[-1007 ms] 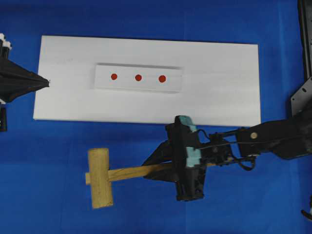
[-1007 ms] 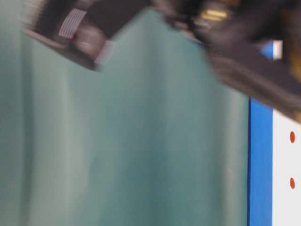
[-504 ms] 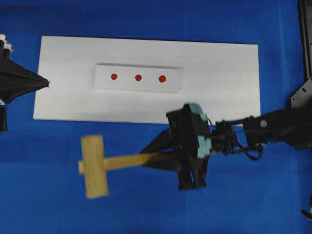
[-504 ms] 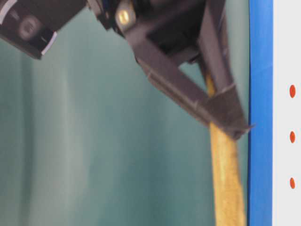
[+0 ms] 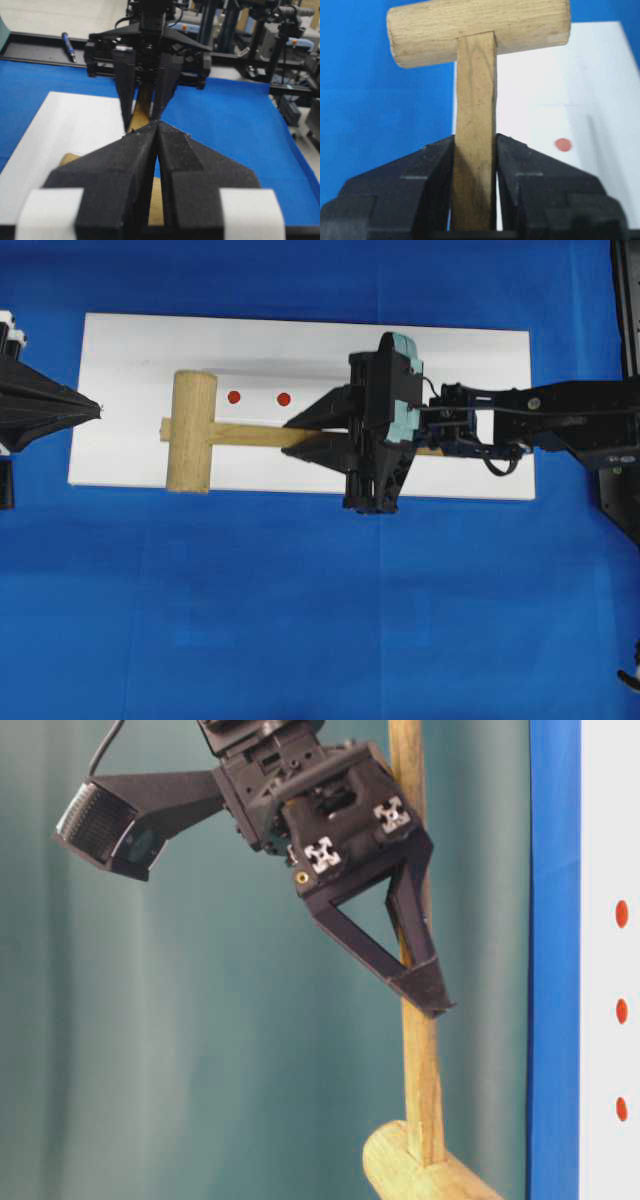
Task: Hit the mark with a hammer.
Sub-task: 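Swing the held mallet up over the board toward the left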
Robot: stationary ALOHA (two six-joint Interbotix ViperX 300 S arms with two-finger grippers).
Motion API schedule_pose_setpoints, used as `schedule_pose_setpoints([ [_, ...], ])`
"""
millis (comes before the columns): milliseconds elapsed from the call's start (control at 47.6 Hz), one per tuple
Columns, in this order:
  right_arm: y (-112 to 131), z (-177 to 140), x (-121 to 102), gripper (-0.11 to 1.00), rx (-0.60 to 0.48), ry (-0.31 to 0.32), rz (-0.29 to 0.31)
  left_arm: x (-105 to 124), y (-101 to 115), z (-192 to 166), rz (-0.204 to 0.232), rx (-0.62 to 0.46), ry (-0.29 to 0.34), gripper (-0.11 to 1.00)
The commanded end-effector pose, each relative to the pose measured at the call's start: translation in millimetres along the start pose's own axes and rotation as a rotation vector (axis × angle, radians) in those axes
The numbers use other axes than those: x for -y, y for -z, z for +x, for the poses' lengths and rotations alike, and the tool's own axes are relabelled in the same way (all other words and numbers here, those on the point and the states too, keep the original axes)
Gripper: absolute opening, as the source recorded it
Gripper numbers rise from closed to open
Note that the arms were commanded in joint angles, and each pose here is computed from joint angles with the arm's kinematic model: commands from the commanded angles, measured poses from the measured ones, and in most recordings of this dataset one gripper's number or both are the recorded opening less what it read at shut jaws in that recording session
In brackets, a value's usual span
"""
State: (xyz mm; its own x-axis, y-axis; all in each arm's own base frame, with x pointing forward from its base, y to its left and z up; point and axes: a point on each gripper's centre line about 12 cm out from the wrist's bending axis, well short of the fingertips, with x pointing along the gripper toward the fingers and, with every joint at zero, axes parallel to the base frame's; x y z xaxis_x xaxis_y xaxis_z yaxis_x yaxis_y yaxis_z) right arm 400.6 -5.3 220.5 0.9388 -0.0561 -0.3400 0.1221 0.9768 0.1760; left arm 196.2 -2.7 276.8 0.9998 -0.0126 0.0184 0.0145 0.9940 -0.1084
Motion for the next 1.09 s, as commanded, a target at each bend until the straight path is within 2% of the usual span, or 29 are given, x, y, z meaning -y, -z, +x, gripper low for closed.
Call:
schedule_pose_setpoints([
  [0,-21.8,-7.5,-2.0,0.10,0.069,-0.007,-0.014,1.0,-3.3,1.9,-0.002,0.007,0.004,0.00],
  [84,-22.7,-7.4,-2.2,0.10,0.073,-0.007,-0.042,1.0,-3.3,1.9,-0.003,0.007,0.004,0.00],
  [210,-27.1,-10.1,-2.4,0.10,0.090,-0.007,-0.151,0.9,-3.0,2.2,-0.005,0.006,0.003,0.00],
  [336,-36.3,-14.4,0.5,0.10,0.160,0.013,-0.313,0.9,-2.7,2.4,-0.003,0.004,0.004,0.00],
  [378,-40.1,-16.3,2.4,0.10,0.192,0.030,-0.390,0.9,-2.7,2.4,-0.003,0.004,0.004,0.00],
  [504,-45.3,-18.4,5.0,0.10,0.224,0.066,-0.568,0.8,-1.9,2.2,-0.003,-0.003,0.003,0.00],
  [714,-50.3,-19.6,5.7,0.10,0.264,0.116,-0.790,0.7,-1.4,2.2,-0.005,-0.008,0.002,0.00],
  [944,-57.4,-22.7,5.8,0.10,0.312,0.170,-0.951,0.6,-0.8,1.9,-0.006,-0.014,0.001,0.00],
  [1070,-57.4,-22.4,7.6,0.10,0.308,0.185,-0.947,0.7,-1.0,1.5,-0.006,-0.014,0.001,0.00],
])
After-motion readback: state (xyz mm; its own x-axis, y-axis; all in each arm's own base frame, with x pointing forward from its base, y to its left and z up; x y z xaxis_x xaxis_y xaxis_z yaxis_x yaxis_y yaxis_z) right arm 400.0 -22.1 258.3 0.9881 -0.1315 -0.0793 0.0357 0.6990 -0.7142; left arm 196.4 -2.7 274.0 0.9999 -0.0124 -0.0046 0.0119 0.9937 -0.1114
